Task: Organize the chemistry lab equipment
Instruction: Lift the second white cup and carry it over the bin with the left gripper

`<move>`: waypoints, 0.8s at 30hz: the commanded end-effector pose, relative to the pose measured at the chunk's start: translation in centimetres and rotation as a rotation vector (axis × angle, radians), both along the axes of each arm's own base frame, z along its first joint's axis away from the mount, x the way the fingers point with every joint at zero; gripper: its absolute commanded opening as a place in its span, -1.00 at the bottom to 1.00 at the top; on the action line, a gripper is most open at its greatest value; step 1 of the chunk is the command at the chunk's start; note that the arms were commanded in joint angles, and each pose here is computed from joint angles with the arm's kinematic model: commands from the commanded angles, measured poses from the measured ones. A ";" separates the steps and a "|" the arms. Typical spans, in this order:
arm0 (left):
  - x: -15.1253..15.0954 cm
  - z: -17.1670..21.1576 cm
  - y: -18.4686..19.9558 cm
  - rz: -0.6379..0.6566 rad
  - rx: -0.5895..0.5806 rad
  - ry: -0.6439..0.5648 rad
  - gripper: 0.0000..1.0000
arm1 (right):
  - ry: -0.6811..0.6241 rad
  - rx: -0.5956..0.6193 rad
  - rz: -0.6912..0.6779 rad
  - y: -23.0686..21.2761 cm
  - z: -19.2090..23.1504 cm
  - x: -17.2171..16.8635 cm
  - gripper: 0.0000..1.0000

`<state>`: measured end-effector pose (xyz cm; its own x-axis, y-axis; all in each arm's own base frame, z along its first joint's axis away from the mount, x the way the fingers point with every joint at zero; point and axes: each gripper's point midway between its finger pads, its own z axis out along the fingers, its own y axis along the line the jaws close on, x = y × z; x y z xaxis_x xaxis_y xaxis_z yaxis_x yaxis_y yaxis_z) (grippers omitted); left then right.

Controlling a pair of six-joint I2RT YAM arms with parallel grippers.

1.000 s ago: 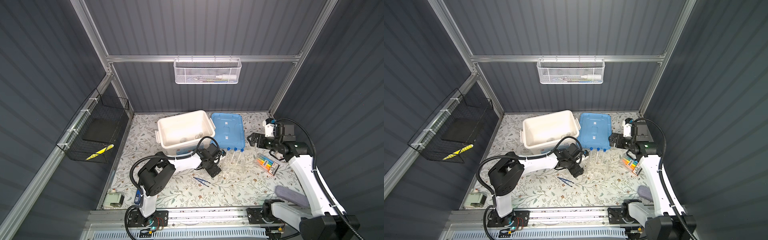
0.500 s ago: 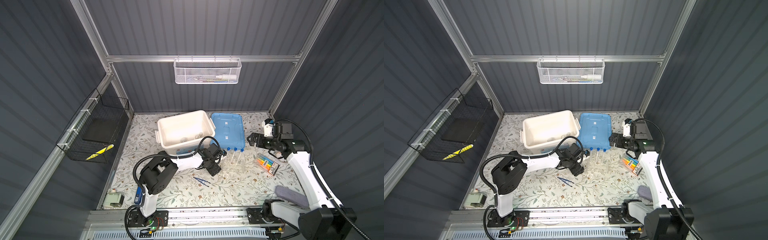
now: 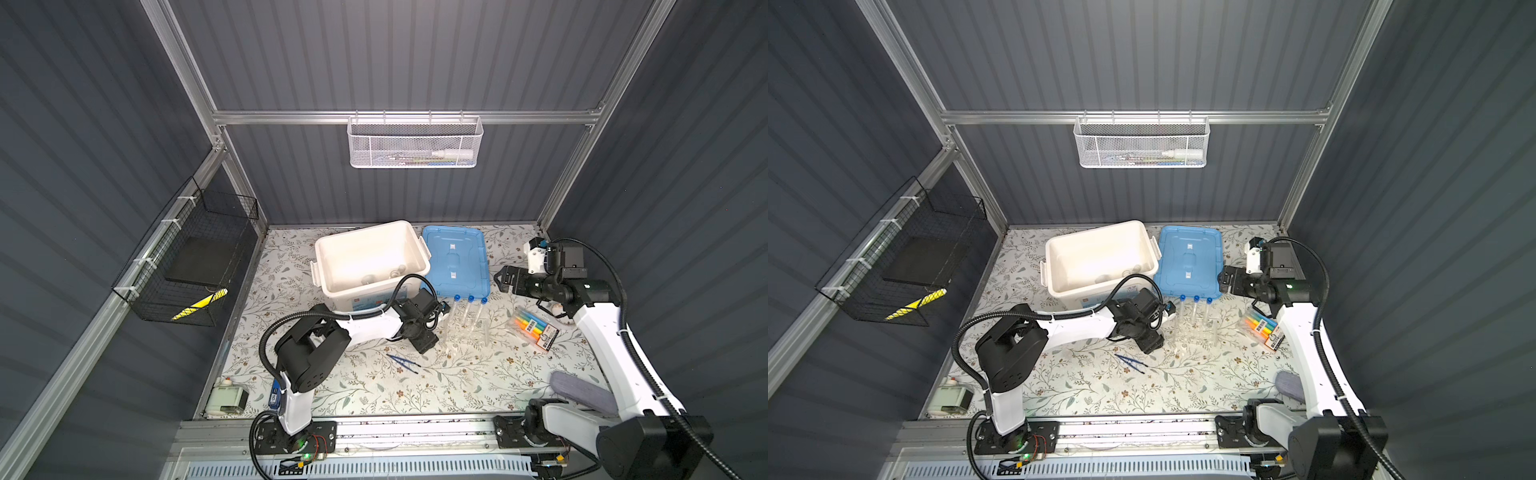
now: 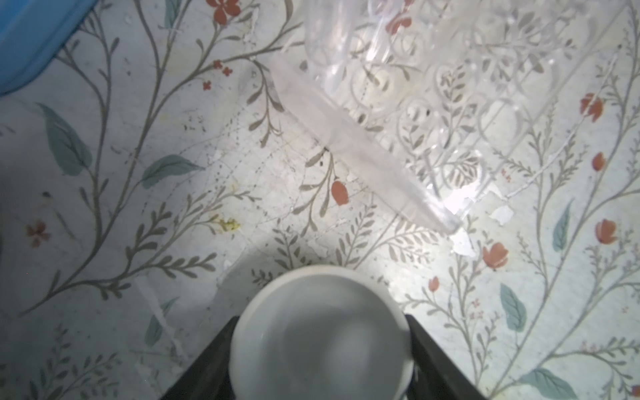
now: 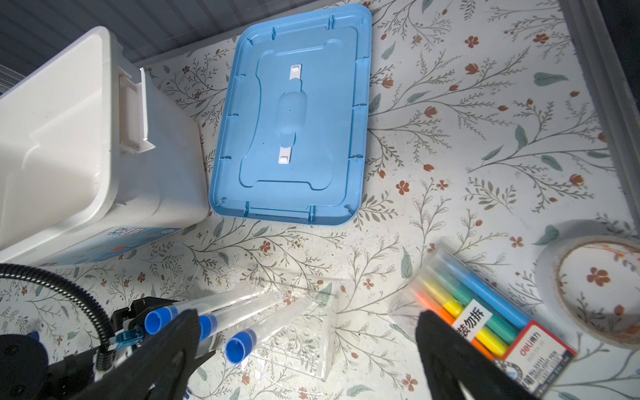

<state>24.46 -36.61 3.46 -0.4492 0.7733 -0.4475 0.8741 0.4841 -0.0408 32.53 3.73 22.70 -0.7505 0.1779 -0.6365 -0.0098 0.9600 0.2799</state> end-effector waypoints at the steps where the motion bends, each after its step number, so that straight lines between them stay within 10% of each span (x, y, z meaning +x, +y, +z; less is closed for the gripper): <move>1: 0.3 2.3 0.7 0.040 -0.017 -0.027 0.25 | 0.014 0.018 -0.002 0.1 -0.1 -0.2 0.98; 24: 5.2 21.3 5.5 0.253 -0.084 -0.303 0.23 | 0.046 0.097 0.052 1.7 -1.4 1.2 0.98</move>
